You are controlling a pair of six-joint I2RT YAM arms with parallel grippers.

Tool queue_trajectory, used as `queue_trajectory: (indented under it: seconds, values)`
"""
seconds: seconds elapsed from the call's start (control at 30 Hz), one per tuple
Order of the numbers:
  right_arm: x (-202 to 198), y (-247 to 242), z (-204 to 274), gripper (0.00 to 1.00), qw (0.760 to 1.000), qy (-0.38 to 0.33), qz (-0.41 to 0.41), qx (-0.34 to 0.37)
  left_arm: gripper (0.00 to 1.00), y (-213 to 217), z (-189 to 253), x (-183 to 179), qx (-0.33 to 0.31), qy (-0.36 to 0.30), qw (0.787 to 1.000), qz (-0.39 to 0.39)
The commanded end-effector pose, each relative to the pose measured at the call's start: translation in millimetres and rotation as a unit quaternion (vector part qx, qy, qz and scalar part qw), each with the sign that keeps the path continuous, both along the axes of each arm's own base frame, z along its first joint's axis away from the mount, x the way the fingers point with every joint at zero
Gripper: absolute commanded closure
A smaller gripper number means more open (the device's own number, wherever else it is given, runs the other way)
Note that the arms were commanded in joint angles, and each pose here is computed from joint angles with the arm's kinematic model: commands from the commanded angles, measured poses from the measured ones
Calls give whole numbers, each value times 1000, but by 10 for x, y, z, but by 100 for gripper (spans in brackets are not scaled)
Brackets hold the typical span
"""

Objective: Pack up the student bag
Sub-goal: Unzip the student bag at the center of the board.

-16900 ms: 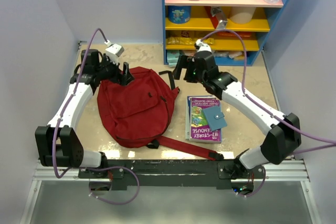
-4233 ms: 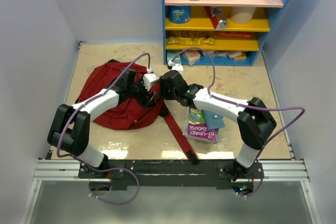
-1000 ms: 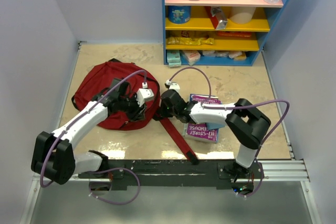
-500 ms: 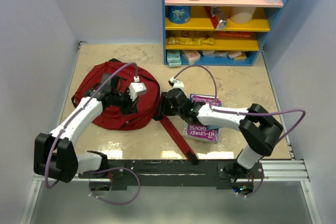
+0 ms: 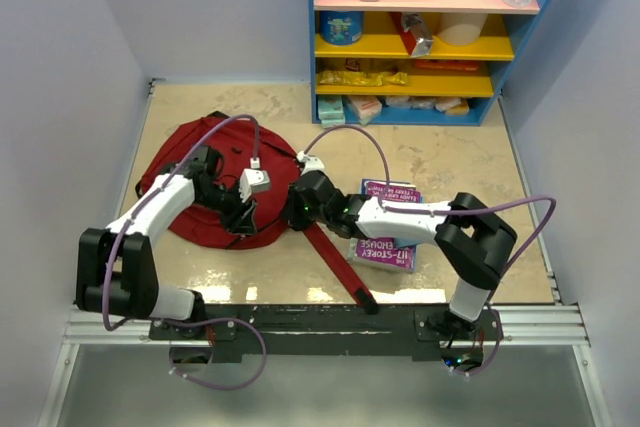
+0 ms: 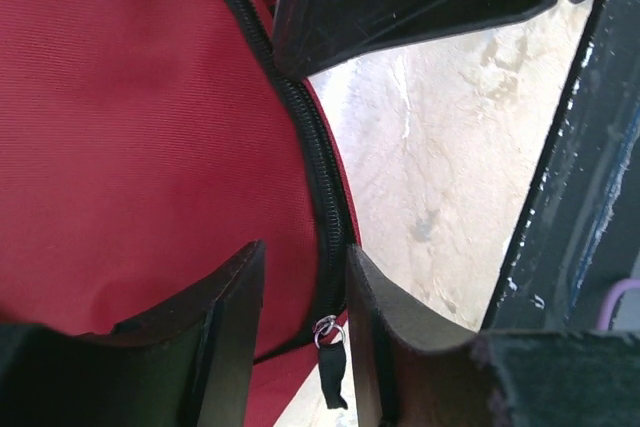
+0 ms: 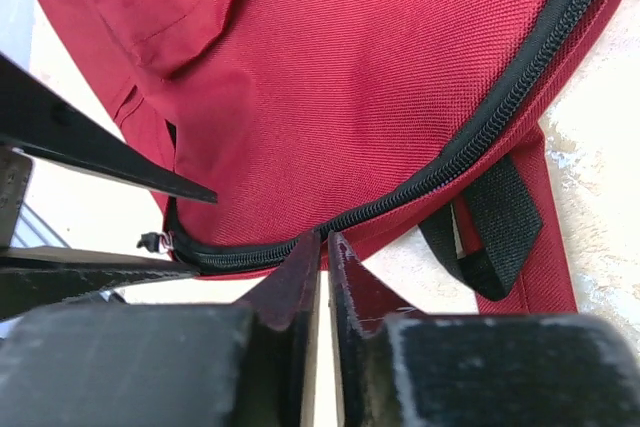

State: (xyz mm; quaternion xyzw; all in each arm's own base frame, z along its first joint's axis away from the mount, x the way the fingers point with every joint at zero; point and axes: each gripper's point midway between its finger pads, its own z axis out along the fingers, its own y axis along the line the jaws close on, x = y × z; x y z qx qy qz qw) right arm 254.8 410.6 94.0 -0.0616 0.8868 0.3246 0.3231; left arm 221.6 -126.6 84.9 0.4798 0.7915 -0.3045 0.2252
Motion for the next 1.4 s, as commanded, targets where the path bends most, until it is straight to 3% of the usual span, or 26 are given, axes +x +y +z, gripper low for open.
queue_trajectory:
  seconds: [0.0, 0.13, 0.33, 0.47, 0.7, 1.0, 1.27, 1.37]
  values:
    - [-25, 38, 95, 93, 1000, -5, 6, 16, 57, -99, 77, -17, -37, 3, 999, -37]
    - [-66, -41, 22, 99, 1000, 1, 2, 10, 57, -108, 41, -8, -39, 9, 998, -40]
    - [-114, -100, -119, 100, 1000, 12, 1, -3, 59, -93, -1, 34, -30, 7, 999, -38]
    - [-125, -131, -160, 100, 1000, 14, 0, -6, 71, -109, -16, 56, -20, -1, 999, -33]
    - [-133, -143, -251, 100, 1000, 19, -4, -8, 100, -123, -20, 237, -11, -23, 1000, -2]
    - [-141, -192, -322, 100, 1000, 19, -7, -16, 100, 62, 243, 474, -1, -60, 996, 64]
    - [38, -216, 445, 100, 997, -67, -18, 16, 100, 134, 500, 328, -4, -75, 995, 68]
    - [110, -97, 645, 96, 996, -85, -11, 24, 100, 129, 625, 295, -8, -86, 994, 69]
